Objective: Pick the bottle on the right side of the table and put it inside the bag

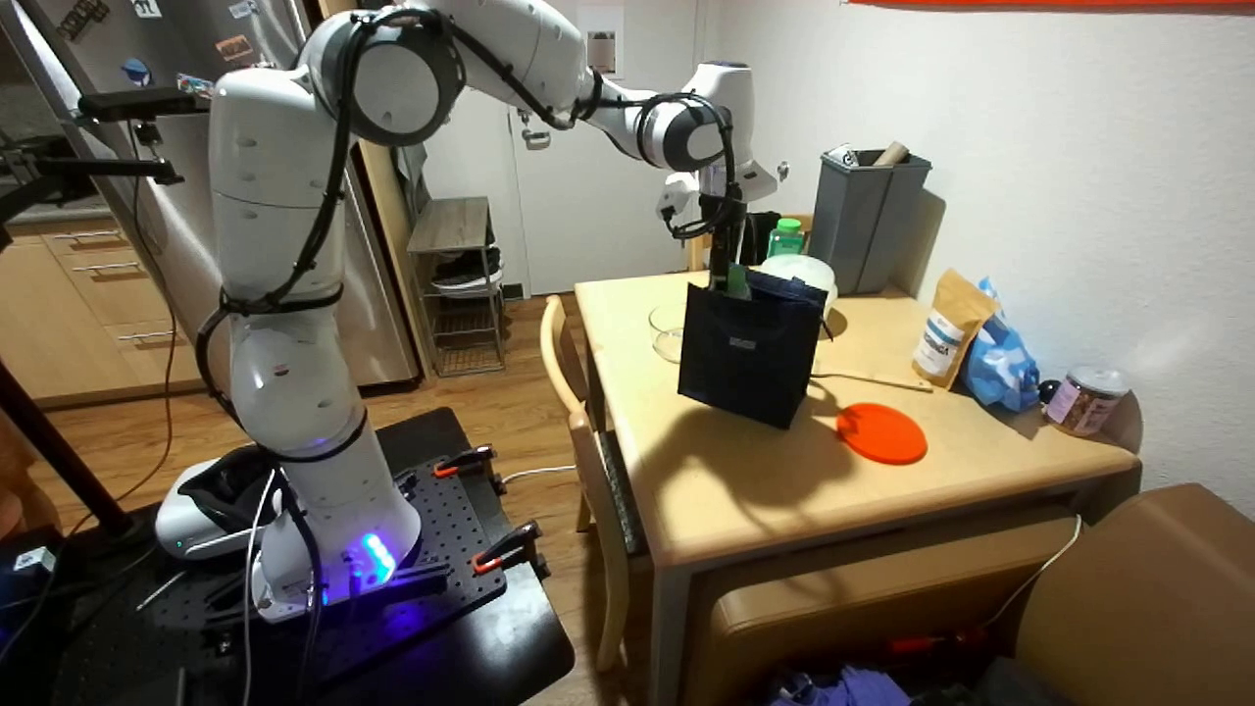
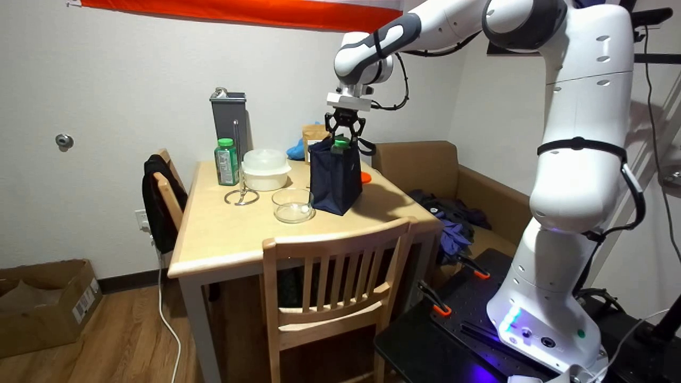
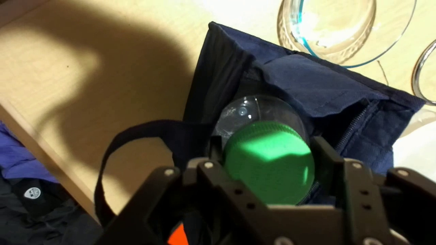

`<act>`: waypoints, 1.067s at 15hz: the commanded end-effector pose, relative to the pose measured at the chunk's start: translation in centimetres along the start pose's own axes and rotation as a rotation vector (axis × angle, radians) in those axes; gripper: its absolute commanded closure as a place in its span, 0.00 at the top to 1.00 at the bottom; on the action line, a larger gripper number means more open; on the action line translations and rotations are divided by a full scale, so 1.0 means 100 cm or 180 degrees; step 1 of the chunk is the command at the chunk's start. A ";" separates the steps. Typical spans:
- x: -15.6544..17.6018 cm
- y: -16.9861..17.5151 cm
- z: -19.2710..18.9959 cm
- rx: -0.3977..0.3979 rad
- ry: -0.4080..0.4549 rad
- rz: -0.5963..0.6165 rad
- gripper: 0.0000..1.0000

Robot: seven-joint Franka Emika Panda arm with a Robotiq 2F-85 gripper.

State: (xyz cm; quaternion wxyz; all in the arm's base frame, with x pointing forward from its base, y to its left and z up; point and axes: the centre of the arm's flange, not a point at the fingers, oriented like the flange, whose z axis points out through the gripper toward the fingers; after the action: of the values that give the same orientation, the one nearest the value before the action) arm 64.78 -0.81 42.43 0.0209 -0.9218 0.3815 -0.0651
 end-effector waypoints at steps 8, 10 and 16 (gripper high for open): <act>0.011 -0.005 0.027 -0.0289 -0.0254 -0.0003 0.40; 0.010 -0.006 0.030 -0.0309 -0.0274 -0.0014 0.40; 0.007 -0.010 0.037 -0.0354 -0.0309 -0.0040 0.40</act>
State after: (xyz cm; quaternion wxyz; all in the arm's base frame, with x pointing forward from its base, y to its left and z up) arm 65.88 -0.70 38.47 -0.0051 -0.9246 0.3809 -0.0087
